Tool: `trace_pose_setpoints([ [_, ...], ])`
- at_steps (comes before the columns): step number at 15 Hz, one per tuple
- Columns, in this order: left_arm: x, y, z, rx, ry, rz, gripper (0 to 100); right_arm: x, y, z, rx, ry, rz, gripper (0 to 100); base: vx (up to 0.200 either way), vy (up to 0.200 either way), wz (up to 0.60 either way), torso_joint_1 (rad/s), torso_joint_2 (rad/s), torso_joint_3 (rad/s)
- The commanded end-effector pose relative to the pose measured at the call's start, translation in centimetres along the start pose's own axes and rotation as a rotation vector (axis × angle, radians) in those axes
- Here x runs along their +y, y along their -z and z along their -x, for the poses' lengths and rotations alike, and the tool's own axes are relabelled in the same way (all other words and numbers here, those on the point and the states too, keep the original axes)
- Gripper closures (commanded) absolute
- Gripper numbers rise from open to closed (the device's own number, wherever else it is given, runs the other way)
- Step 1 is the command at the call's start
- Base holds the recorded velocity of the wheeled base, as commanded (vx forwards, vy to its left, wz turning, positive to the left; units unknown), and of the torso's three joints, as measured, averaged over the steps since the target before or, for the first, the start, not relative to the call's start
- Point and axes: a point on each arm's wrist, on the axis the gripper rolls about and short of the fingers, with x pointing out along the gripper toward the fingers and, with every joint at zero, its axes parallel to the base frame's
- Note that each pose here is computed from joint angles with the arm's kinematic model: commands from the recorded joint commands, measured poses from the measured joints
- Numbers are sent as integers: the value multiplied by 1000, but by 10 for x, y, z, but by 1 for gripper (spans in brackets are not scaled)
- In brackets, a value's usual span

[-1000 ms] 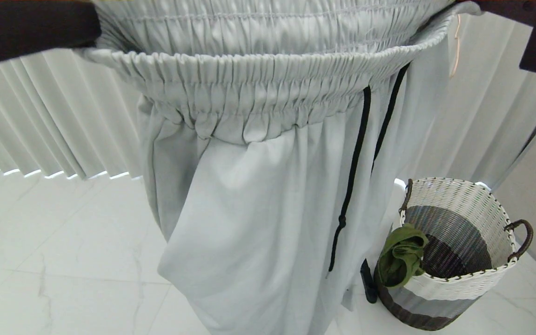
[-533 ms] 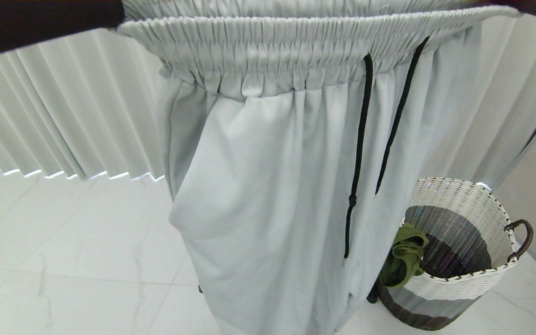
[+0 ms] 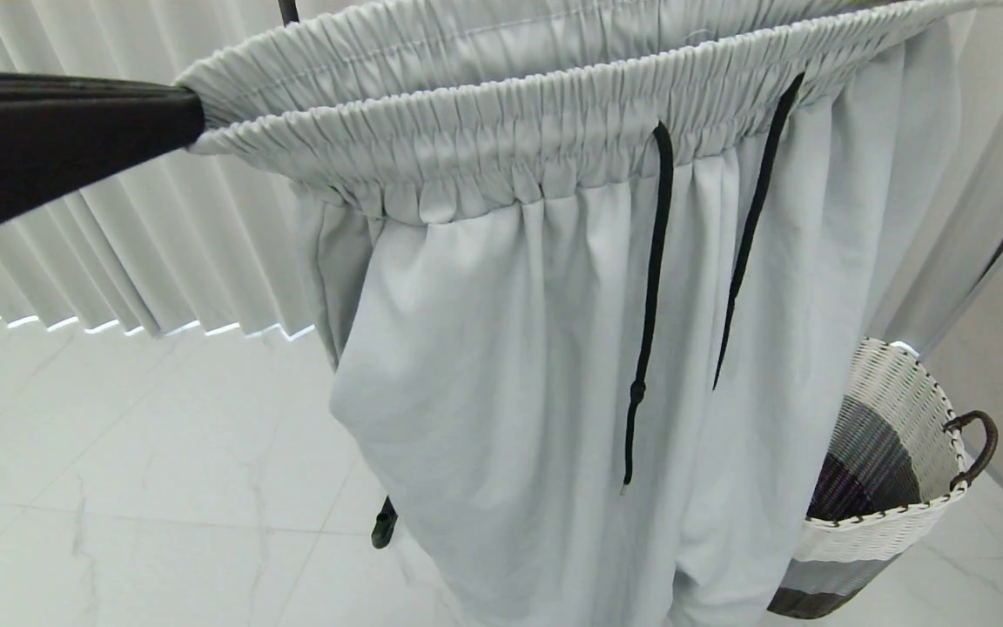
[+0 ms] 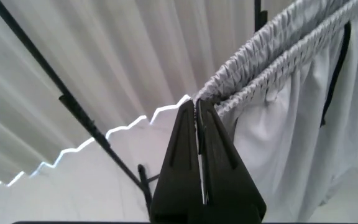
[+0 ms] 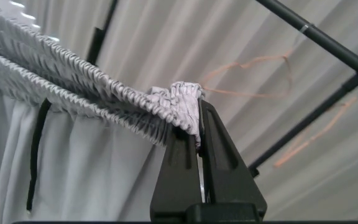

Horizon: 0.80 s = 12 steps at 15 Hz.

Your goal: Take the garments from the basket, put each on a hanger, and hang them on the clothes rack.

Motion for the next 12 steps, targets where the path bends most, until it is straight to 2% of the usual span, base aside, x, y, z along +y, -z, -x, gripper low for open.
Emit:
trace_pose_setpoints([
  [1, 10, -2, 9, -34, 22, 35, 100, 8, -4, -3, -26, -37, -10, 100, 0, 0, 0, 0, 0, 0],
  [3, 16, -5, 14, -93, 129, 60, 100, 12, -6, -6, -39, -52, -16, 100, 0, 0, 0, 0, 0, 0],
  [5, 21, -9, 11, -112, 123, 88, 100, 12, -5, -6, -36, -52, -15, 100, 0, 0, 0, 0, 0, 0],
  [6, 26, -12, 9, -145, 109, 125, 100, 11, -6, -5, -41, -49, -17, 100, 0, 0, 0, 0, 0, 0],
  [7, 28, -13, 9, -155, 109, 128, 100, 10, -7, -4, -47, -45, -19, 100, 0, 0, 0, 0, 0, 0],
  [9, 30, -10, 12, -157, 111, 125, 100, 7, -10, -2, -61, -37, -24, 100, 0, 0, 0, 0, 0, 0],
  [12, 23, -4, 8, -138, 139, 106, 100, 6, -12, -2, -66, -32, -28, 100, 0, 0, 0, 0, 0, 0],
])
